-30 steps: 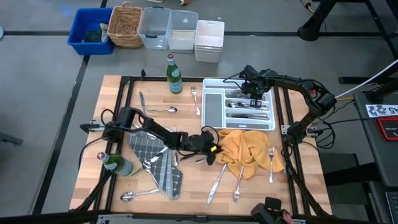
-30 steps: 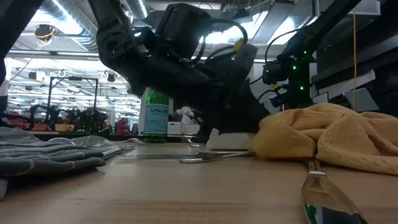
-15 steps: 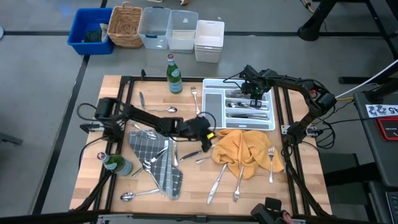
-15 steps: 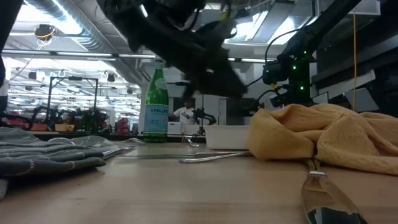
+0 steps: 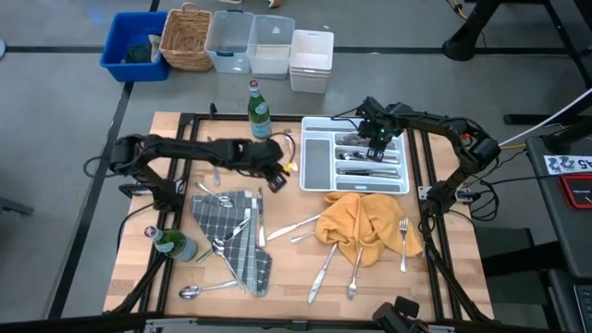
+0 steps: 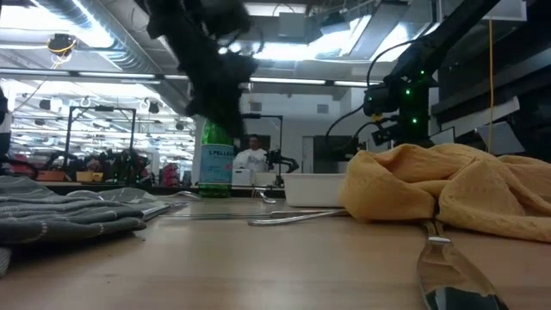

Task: Sort silverware
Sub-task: Put the silver spoon into the cutlery tray

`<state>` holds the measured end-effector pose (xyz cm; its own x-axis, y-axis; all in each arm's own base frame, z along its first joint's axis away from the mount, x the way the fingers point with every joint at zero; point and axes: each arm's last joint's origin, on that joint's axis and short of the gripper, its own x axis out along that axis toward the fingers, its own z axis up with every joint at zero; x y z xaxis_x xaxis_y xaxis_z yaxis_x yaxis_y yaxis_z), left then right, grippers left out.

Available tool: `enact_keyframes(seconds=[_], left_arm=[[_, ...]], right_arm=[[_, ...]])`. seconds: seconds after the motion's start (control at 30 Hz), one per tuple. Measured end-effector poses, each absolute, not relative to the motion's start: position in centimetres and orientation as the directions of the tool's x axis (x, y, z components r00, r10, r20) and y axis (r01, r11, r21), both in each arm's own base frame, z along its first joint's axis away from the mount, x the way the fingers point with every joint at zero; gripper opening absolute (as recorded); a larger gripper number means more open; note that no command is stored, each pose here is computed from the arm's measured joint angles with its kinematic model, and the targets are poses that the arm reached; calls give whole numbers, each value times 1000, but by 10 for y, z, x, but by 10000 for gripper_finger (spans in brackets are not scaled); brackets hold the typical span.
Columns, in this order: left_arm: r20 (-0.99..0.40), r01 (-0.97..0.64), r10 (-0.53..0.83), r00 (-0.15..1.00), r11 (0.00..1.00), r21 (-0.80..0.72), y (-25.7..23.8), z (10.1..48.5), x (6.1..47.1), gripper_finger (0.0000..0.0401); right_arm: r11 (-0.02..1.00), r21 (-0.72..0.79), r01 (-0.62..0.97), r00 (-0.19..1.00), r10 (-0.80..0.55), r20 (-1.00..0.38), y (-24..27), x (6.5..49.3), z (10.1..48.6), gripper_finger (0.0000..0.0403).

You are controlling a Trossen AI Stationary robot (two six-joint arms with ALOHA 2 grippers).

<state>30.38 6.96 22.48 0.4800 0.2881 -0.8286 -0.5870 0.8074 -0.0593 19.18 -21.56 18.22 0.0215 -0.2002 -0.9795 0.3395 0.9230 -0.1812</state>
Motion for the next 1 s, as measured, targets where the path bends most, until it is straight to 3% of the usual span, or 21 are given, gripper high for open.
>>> enact_keyframes(seconds=[0.2, 0.33, 0.73, 1.0], left_arm=[[-922, -688, 289, 259, 725, 34, 106, 215, 274, 67], [-947, -665, 273, 168, 741, 96, 123, 213, 258, 69], [-972, -519, 215, 94, 844, 137, 152, 196, 247, 156], [-986, -375, 164, 21, 916, 144, 157, 171, 253, 156]], right_arm=[[907, -133, 400, 58, -170, -984, -215, 193, 182, 104], [891, -126, 436, 59, -168, -984, -215, 193, 182, 104], [844, -110, 525, 61, -166, -984, -215, 193, 182, 104], [811, -94, 578, 67, -162, -985, -214, 193, 182, 104]])
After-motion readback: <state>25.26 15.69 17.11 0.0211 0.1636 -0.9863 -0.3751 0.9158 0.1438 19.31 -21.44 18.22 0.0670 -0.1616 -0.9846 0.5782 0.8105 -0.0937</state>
